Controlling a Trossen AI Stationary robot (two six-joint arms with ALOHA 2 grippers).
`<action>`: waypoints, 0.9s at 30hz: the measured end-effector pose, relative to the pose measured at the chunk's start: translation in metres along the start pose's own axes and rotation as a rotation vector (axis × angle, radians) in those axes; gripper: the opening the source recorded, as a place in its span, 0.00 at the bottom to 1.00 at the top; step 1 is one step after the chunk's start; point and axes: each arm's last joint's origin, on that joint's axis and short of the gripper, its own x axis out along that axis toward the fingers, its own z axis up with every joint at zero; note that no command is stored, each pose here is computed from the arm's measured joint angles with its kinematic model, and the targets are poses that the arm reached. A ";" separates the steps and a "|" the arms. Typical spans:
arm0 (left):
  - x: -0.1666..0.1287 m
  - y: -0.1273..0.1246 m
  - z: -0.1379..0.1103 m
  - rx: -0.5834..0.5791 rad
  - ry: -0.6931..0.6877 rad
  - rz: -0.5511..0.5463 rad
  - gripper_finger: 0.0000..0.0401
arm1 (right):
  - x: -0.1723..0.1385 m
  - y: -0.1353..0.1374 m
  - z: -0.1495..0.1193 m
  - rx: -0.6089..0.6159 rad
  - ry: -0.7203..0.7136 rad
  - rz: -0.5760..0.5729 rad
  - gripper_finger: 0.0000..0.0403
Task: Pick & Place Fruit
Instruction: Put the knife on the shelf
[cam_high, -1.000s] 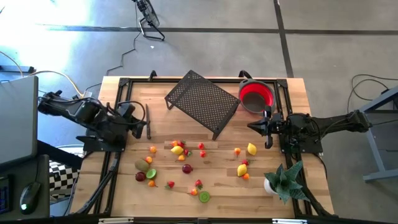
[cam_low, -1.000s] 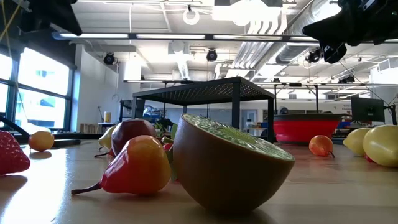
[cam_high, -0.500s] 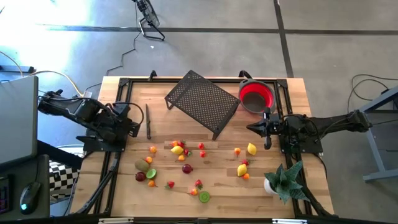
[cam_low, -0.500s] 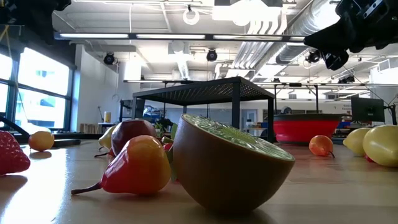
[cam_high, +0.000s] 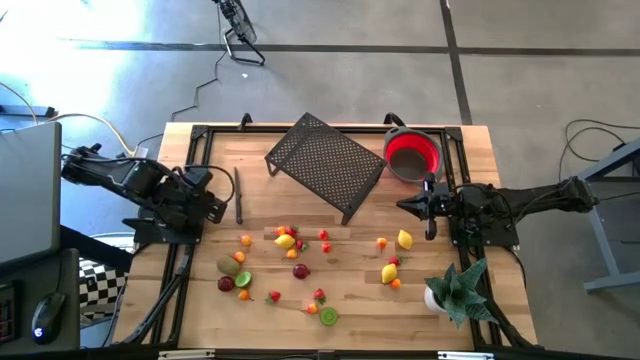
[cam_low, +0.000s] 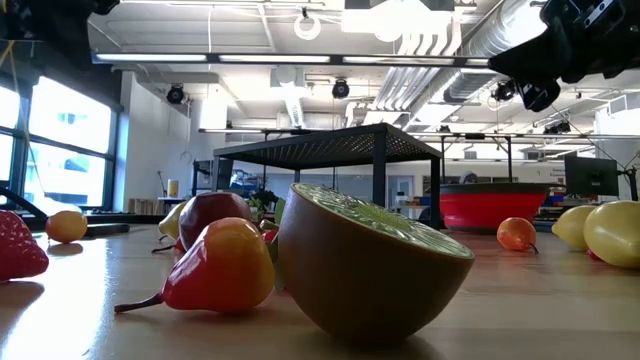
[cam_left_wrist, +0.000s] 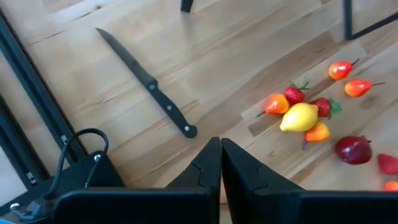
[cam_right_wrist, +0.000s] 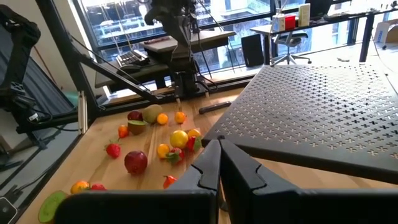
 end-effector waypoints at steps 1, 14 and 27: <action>0.001 -0.001 0.000 0.010 0.003 0.010 0.05 | 0.000 0.000 0.000 0.001 -0.004 0.001 0.01; 0.020 -0.019 -0.006 0.100 0.050 0.165 0.61 | 0.000 0.000 0.001 -0.006 -0.008 0.002 0.01; 0.031 -0.031 -0.008 0.114 0.046 0.223 0.80 | 0.000 0.000 0.001 -0.001 -0.008 0.002 0.01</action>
